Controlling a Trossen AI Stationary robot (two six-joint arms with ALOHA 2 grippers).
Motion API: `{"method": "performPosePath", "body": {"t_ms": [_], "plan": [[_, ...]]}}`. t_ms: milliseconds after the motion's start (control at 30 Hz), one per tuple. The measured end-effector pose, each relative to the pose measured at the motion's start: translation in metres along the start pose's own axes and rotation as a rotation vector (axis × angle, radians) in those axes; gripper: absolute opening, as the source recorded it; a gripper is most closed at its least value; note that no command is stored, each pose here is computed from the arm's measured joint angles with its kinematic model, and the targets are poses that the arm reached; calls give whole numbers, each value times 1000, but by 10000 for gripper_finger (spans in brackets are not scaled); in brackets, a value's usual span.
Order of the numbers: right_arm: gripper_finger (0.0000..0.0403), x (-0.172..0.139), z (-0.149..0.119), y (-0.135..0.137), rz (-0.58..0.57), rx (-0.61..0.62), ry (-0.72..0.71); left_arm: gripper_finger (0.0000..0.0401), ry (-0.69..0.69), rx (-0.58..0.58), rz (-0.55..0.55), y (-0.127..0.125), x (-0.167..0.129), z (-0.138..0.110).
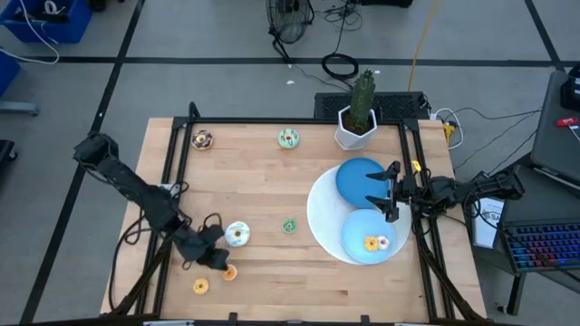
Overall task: Pick & Place donuts
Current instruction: Put the small orange donut on the light blue plate
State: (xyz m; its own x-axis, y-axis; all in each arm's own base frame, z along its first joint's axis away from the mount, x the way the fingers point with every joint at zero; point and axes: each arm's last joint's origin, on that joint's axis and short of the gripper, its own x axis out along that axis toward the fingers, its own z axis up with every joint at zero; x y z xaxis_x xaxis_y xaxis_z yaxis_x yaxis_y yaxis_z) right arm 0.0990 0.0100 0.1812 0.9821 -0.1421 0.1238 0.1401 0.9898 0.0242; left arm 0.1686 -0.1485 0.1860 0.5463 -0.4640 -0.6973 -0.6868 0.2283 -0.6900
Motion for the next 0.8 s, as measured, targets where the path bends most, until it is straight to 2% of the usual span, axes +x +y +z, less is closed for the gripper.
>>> {"method": "performPosePath", "body": {"t_ms": [133, 267, 467, 667, 800], "plan": [[313, 0, 0, 0, 0, 0, 0, 145, -15, 28, 79, -1, 8, -6], [313, 0, 0, 0, 0, 0, 0, 145, -48, 71, 167, 7, 27, -1], [313, 0, 0, 0, 0, 0, 0, 145, -15, 78, 293, 20, 49, 6], [313, 0, 0, 0, 0, 0, 0, 145, -27, 100, 315, 22, 56, 11], [313, 0, 0, 0, 0, 0, 0, 145, -94, 109, 308, 22, 57, 14]]}}
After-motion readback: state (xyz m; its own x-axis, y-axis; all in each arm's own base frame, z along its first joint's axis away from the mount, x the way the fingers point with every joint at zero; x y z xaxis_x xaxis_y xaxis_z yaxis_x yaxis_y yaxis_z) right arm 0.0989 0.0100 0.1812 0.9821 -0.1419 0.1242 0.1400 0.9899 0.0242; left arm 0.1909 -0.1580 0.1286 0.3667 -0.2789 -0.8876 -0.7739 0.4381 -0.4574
